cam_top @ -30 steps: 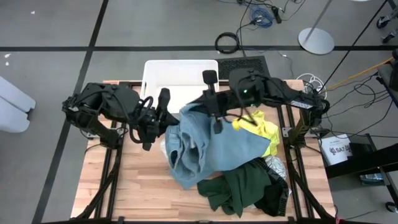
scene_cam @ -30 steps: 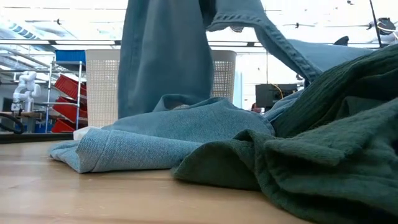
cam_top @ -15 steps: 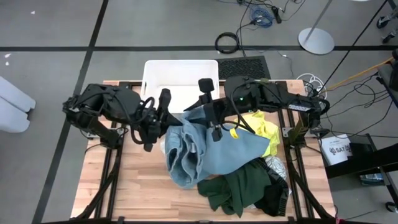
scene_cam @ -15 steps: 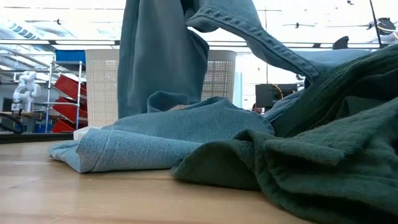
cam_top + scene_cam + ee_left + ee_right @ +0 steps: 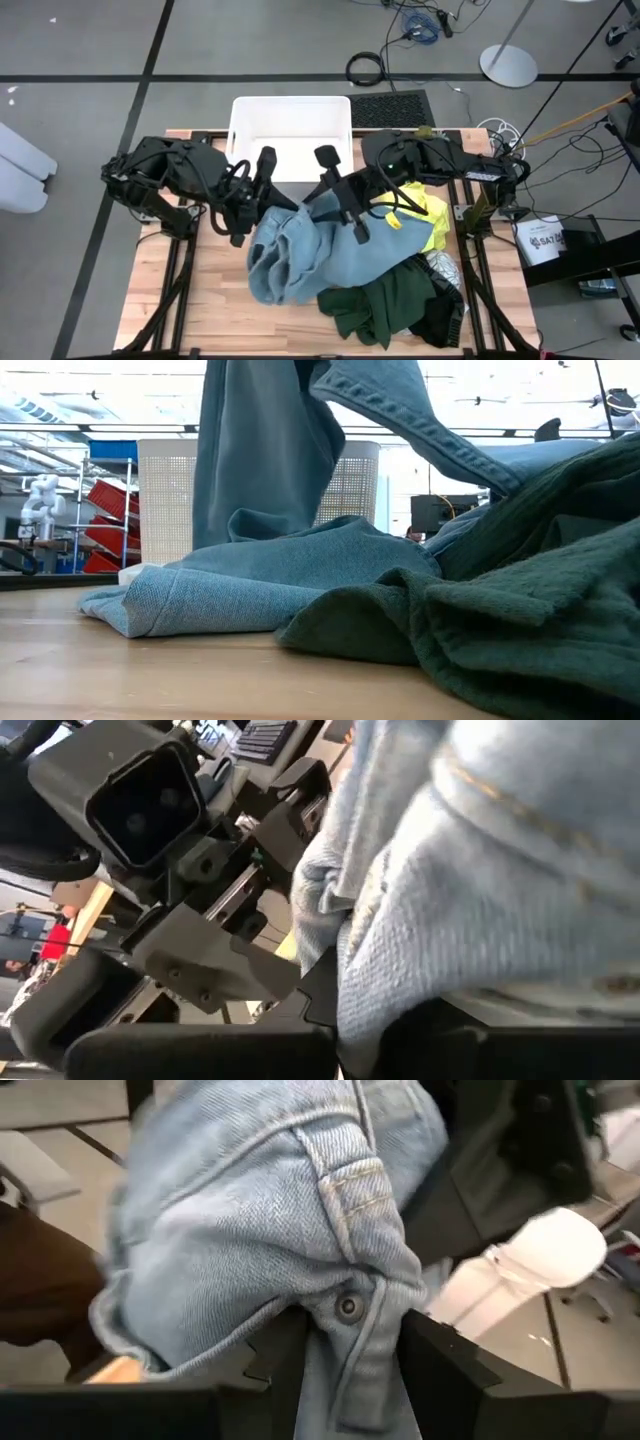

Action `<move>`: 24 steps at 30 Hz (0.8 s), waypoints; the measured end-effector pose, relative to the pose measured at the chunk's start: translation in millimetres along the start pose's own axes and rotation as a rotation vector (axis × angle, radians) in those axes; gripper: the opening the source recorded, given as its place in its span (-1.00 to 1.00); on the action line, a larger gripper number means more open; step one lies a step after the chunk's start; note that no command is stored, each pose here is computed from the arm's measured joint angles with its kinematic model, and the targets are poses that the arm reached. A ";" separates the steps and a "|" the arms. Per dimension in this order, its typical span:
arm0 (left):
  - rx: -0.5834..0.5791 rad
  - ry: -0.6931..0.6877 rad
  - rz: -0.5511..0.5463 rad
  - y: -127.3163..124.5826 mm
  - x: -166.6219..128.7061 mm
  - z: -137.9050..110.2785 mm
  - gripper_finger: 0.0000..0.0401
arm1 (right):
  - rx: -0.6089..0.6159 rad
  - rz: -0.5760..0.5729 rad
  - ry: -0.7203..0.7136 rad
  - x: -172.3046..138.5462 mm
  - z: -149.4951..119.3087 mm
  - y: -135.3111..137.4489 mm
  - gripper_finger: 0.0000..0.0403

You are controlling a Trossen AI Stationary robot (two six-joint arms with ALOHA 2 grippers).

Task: Fold laundry
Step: Fold the blue pants

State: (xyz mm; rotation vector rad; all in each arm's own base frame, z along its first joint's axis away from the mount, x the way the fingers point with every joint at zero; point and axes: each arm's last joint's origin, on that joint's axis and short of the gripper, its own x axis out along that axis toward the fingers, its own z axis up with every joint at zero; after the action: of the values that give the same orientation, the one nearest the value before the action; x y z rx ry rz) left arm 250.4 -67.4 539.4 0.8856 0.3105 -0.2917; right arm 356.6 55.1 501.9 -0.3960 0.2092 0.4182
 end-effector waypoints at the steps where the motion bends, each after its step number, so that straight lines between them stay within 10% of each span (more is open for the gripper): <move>1: 0.000 -0.008 -0.008 -0.2 -0.2 0.2 -0.88 | 0.005 0.008 -0.008 2.7 0.0 0.5 -0.30; 24: -0.040 -0.041 -0.158 -9.6 4.7 -0.8 -0.88 | -0.062 -0.097 0.010 53.7 -8.4 11.5 -0.27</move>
State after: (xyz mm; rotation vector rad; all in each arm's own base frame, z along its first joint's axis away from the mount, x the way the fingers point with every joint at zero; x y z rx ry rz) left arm 251.0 -73.1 530.4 0.8164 0.3474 -0.4476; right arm 398.7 80.2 475.7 -0.4675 0.1868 0.3279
